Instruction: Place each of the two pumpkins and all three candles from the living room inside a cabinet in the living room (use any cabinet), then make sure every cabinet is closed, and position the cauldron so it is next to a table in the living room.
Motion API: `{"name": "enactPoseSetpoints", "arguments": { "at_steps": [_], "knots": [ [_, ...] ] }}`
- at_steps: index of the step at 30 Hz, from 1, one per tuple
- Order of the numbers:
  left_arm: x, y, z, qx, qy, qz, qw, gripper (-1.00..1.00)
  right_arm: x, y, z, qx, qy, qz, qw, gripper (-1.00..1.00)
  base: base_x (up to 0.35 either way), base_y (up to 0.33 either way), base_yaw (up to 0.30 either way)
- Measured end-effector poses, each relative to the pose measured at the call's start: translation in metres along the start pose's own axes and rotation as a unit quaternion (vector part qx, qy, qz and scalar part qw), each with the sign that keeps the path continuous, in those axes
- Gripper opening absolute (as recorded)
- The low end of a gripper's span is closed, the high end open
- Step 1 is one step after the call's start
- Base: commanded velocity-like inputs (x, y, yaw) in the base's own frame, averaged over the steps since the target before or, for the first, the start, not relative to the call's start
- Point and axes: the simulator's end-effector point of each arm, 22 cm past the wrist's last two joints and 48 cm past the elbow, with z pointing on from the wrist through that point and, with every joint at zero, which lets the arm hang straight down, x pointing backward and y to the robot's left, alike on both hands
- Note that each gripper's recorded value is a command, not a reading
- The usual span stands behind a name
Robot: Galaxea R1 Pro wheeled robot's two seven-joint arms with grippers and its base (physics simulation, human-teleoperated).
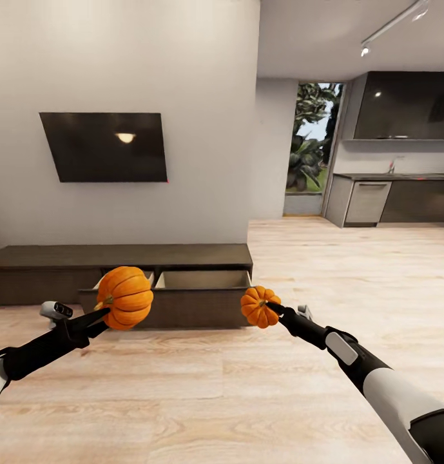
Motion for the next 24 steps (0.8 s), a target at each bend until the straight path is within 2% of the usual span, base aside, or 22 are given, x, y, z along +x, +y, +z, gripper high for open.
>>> {"name": "enactPoseSetpoints", "arguments": {
  "at_steps": [24],
  "knots": [
    [-0.030,-0.035,0.013,-0.001,0.000,0.000,1.0000,-1.00,-0.026,0.038,-0.004,0.001,0.001,0.001,1.0000,-1.00,0.000,0.000,0.000]
  ]
}}
